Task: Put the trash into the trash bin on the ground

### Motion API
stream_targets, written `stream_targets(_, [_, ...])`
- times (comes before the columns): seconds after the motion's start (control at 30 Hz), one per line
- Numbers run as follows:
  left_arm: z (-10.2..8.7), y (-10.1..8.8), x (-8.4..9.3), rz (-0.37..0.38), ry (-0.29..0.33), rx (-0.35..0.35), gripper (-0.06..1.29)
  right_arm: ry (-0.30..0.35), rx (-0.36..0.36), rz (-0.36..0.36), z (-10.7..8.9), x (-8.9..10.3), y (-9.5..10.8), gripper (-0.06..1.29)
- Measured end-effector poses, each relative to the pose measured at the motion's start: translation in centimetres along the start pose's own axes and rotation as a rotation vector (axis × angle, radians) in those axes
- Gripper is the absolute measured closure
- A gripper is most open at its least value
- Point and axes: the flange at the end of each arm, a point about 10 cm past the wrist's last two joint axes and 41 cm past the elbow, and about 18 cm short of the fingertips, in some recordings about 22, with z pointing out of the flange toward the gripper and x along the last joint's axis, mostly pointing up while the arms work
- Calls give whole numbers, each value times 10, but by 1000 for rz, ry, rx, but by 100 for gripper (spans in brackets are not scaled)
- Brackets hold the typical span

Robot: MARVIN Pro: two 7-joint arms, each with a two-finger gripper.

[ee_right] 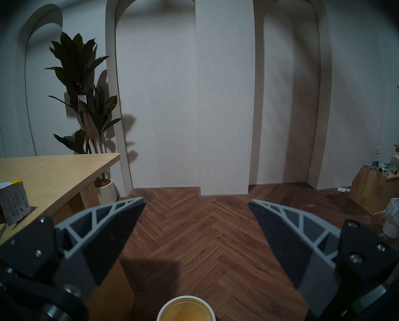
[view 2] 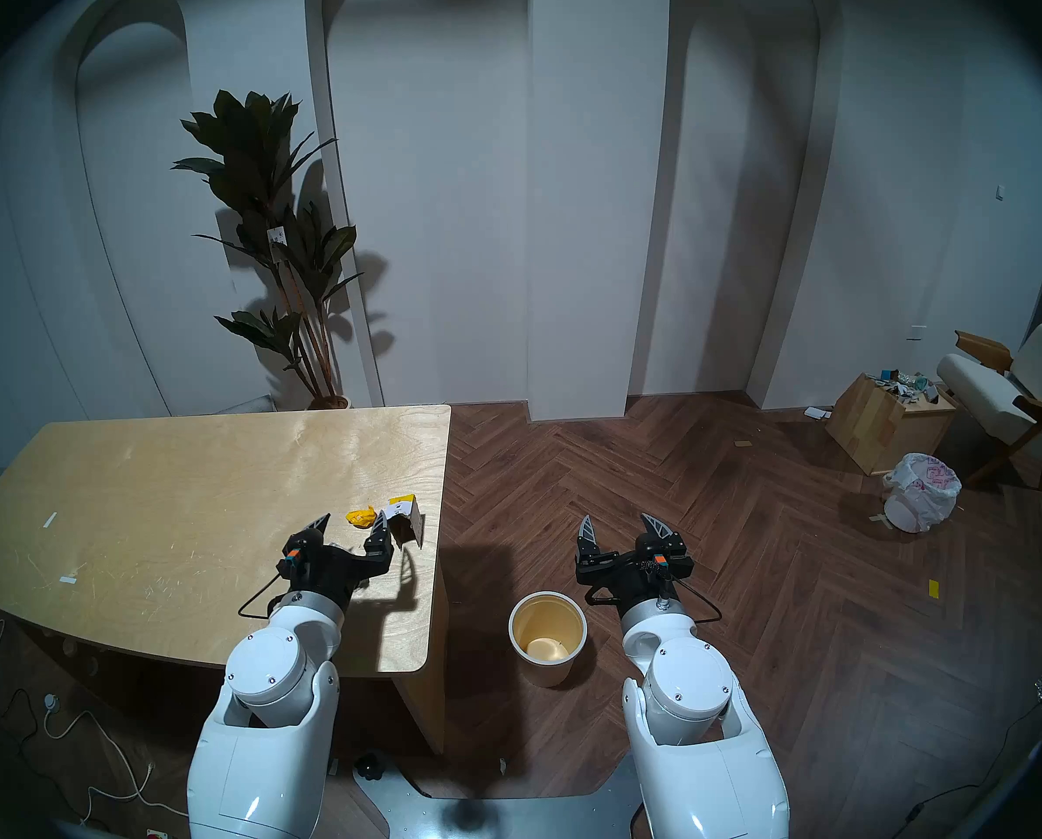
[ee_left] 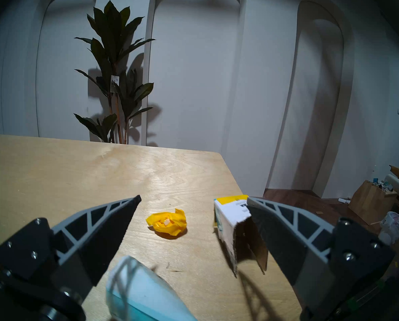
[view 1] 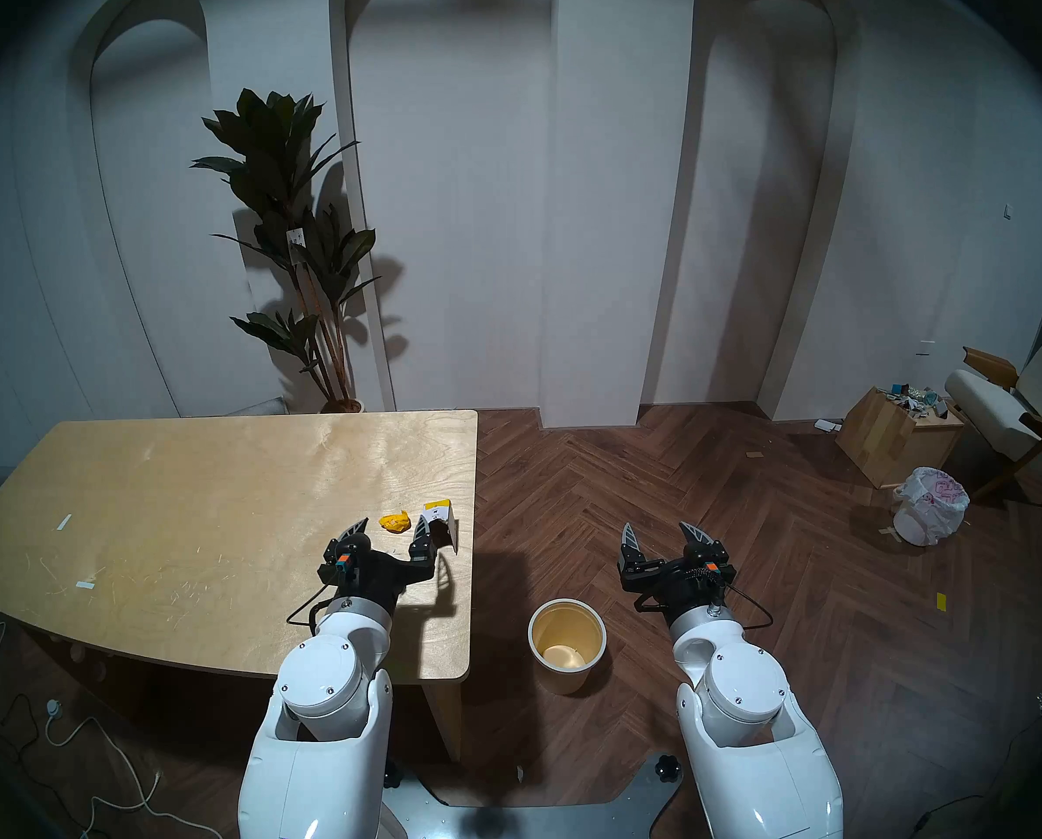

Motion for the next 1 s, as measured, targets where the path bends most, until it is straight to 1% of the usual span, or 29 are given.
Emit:
stream_targets(0.13, [-4, -15, 13, 17, 23, 43, 0, -12, 48, 16, -1, 2, -12, 0])
stream_targets(0.2, [-7, -23, 18, 27, 28, 67, 0, -24, 82, 23, -1, 3, -21, 0])
stream_targets(0.37, [-13, -40, 24, 43, 26, 117, 0, -37, 169, 29, -2, 6, -45, 0])
stream_targets(0.53, [-20, -57, 28, 53, 28, 166, 0, -39, 266, 20, -3, 9, -74, 0])
stream_targets(0.6, [-22, -63, 29, 55, 29, 182, 0, -35, 293, 12, -3, 10, -85, 0])
stream_targets(0.83, [-30, -82, 32, 61, 35, 232, 0, -22, 352, -19, 3, 14, -118, 0])
stream_targets(0.93, [-32, -88, 34, 64, 39, 251, 0, -28, 372, -27, 6, 13, -131, 0])
stream_targets(0.97, [-34, -92, 35, 66, 41, 262, 0, -35, 385, -30, 7, 12, -138, 0])
stream_targets(1.0, [-34, -93, 35, 66, 41, 264, 0, -37, 388, -31, 7, 12, -139, 0])
